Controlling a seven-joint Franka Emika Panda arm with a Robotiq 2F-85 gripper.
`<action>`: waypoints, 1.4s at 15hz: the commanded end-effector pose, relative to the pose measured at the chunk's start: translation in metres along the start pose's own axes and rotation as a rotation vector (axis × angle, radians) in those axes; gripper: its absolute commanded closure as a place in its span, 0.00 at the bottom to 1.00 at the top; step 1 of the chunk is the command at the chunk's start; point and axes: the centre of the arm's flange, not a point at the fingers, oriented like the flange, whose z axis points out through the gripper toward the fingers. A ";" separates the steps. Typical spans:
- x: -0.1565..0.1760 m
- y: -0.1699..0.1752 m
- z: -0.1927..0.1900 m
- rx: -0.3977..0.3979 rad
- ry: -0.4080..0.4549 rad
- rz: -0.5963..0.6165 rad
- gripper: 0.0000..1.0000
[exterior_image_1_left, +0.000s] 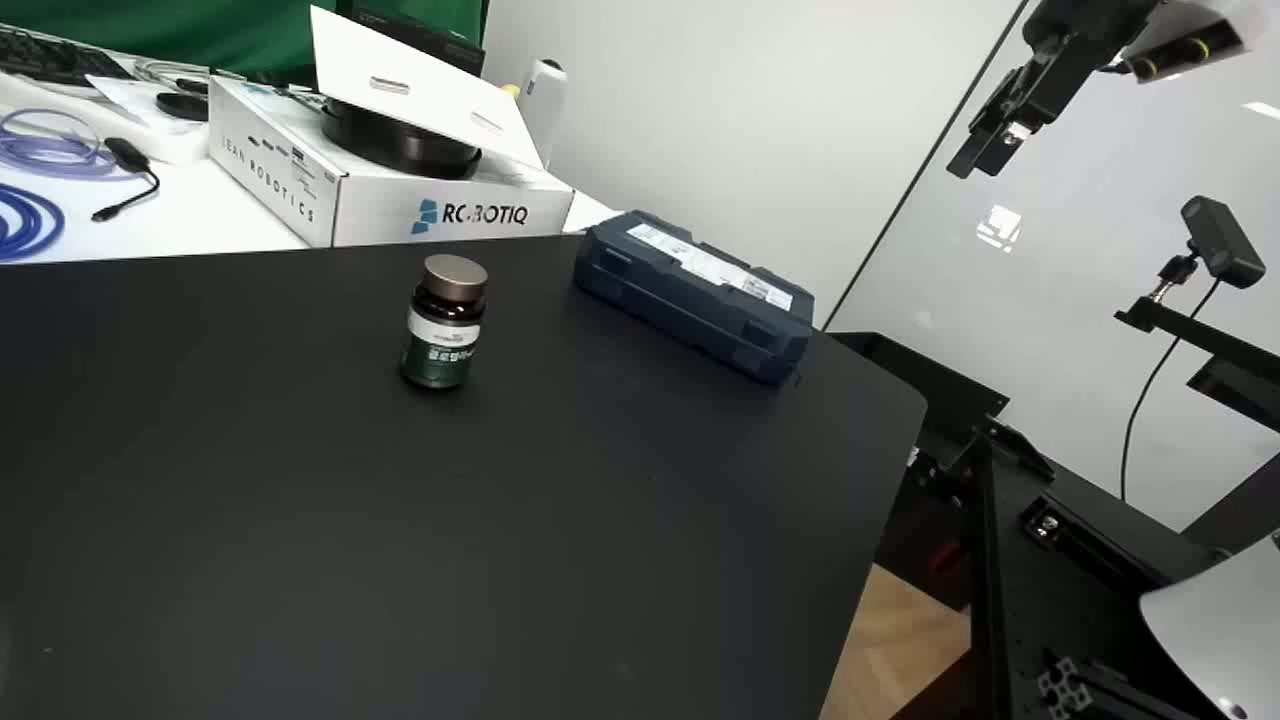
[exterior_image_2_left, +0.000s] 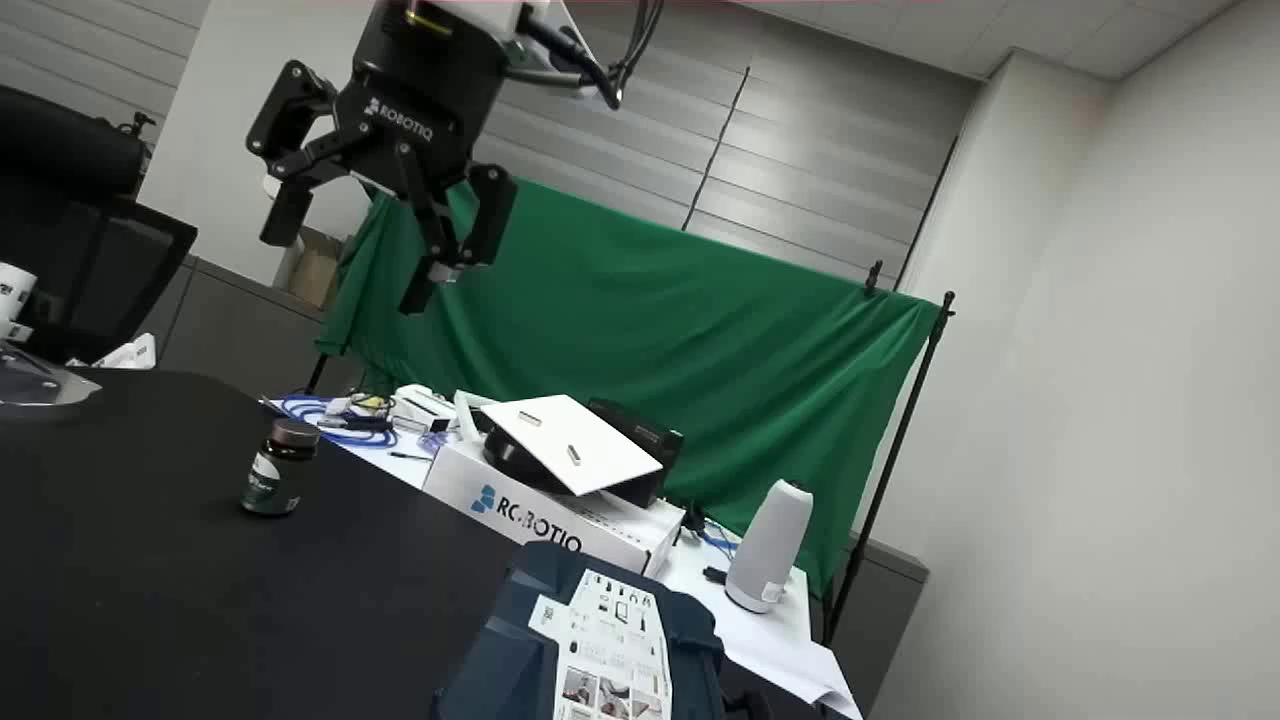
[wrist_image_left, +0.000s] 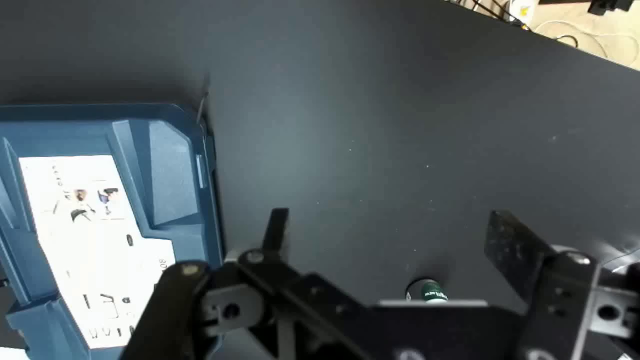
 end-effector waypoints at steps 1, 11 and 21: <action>0.000 0.000 0.000 0.000 0.000 0.000 0.00; 0.016 -0.001 0.001 -0.040 -0.005 -0.104 0.00; 0.193 -0.070 0.066 -0.160 -0.083 -0.616 0.00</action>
